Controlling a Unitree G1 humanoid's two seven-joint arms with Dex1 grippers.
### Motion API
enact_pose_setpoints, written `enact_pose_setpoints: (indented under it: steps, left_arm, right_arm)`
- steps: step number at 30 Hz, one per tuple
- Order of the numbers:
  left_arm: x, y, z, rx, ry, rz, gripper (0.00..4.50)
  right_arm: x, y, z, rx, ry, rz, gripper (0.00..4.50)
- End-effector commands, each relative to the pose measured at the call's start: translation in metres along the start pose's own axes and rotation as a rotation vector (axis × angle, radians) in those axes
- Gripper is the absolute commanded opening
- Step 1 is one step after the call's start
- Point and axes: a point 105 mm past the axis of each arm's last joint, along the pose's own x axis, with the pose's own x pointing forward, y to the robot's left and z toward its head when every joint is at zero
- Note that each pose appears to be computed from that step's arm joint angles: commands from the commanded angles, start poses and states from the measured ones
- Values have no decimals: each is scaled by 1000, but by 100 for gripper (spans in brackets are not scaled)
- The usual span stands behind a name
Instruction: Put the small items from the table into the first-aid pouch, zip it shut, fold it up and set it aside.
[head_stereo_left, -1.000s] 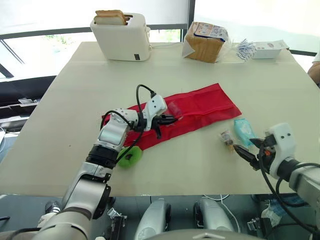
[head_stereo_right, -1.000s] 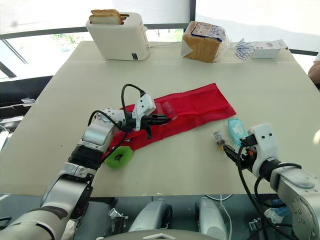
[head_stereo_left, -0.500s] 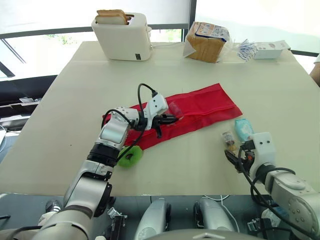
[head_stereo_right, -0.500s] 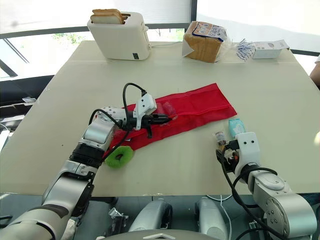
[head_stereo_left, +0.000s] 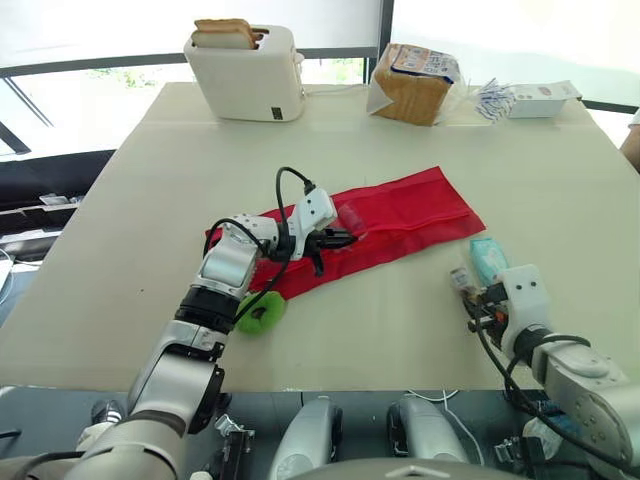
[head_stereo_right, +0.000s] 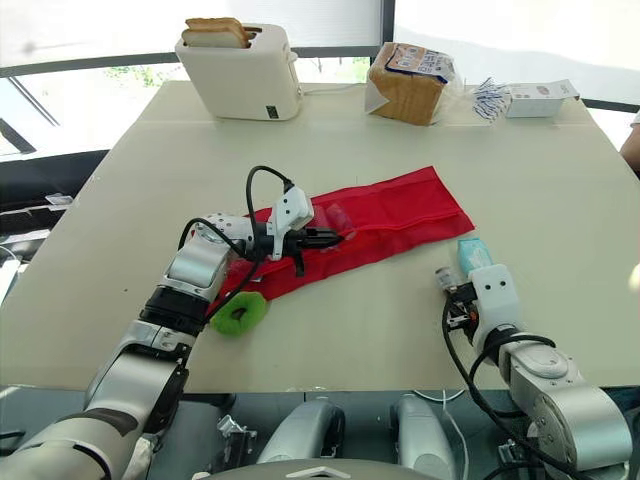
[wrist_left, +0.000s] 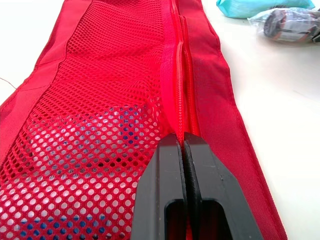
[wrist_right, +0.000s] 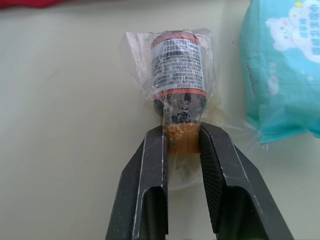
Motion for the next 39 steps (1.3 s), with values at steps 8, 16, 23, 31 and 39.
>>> enact_pose_setpoints:
  steps: [8, 16, 23, 31, 39]
  left_arm:
    - [1, 4, 15, 39, -39, -5, 0]
    - [5, 1, 25, 30, -82, -15, 0]
    - [7, -3, 30, 25, -113, -18, 0]
    - [8, -12, 31, 14, -127, -52, 0]
    - [7, -22, 19, 26, -79, -99, 0]
  right_arm:
    - [-26, 5, 28, -60, -115, 167, 37]
    - [47, 56, 63, -26, -118, 257, 37]
    - [83, 72, 79, -67, -112, 243, 37]
    - [101, 71, 98, 12, -161, 195, 37]
    - [114, 74, 105, 193, -179, 169, 37]
